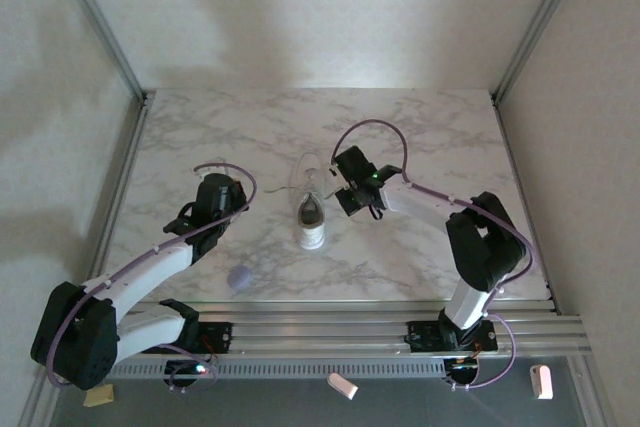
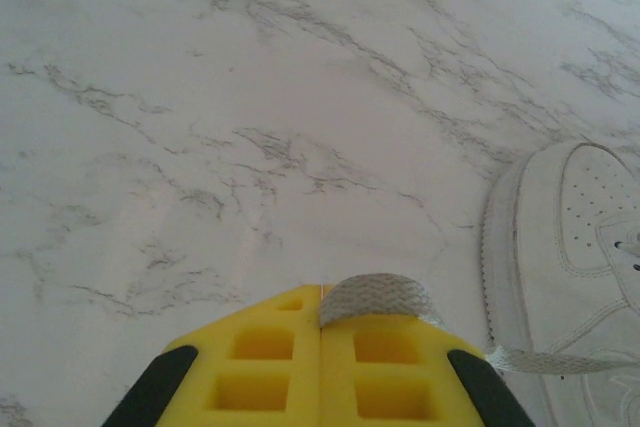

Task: Tie the shoes

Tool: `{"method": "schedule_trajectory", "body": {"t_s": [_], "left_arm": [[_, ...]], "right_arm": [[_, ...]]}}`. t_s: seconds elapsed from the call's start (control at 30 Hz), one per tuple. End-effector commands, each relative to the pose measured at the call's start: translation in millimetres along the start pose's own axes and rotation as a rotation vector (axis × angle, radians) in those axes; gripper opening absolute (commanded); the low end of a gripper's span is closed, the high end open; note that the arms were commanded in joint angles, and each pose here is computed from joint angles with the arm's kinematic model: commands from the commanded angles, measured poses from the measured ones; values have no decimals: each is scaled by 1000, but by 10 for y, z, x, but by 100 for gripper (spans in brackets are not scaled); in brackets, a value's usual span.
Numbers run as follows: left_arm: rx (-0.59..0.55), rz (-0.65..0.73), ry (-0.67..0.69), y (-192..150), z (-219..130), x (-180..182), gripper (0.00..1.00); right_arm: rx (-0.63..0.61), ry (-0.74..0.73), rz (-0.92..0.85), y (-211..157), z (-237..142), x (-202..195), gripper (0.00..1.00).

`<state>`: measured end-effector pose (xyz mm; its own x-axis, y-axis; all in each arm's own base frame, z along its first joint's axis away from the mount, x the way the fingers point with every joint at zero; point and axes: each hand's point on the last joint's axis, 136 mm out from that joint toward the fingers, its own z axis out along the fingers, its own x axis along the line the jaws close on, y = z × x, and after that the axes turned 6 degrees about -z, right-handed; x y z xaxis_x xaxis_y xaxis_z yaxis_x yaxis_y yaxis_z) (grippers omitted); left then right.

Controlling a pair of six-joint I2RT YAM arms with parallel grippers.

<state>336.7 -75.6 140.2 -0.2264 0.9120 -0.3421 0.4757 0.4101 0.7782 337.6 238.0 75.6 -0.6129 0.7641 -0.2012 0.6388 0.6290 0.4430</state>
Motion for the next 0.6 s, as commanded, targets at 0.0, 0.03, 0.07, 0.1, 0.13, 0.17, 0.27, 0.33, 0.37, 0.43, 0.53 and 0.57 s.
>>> {"method": "schedule_trajectory", "body": {"t_s": [0.0,0.03,0.07,0.1,0.13,0.17,0.27,0.33,0.37,0.43,0.53,0.57], "left_arm": [[16,21,-21,-47,23,-22,0],[30,33,-27,-71,35,-42,0],[46,49,-34,-107,42,-68,0],[63,63,-28,-141,50,-73,0],[80,73,-17,-174,55,-70,0],[94,80,-9,-206,60,-61,0],[135,79,50,-304,73,46,0],[156,73,88,-363,64,131,3],[161,65,90,-384,57,142,8],[182,48,57,-445,37,105,28],[154,35,10,-414,-11,55,48],[128,32,3,-363,-28,47,53]], "right_arm": [[48,-40,70,-135,5,-40,0],[-3,-26,93,-92,-41,-20,0],[-38,-21,116,-81,-77,-18,0],[-82,-24,143,-49,-154,-39,0],[-112,-27,160,-33,-209,-58,0],[-125,-29,168,-24,-246,-70,0],[-124,-31,161,-14,-291,-81,0],[-125,-19,154,-13,-296,-66,0],[-126,-4,149,-11,-294,-42,0],[-135,25,147,16,-306,0,0],[-162,49,156,69,-357,30,0],[-171,55,158,82,-378,34,0]]}}
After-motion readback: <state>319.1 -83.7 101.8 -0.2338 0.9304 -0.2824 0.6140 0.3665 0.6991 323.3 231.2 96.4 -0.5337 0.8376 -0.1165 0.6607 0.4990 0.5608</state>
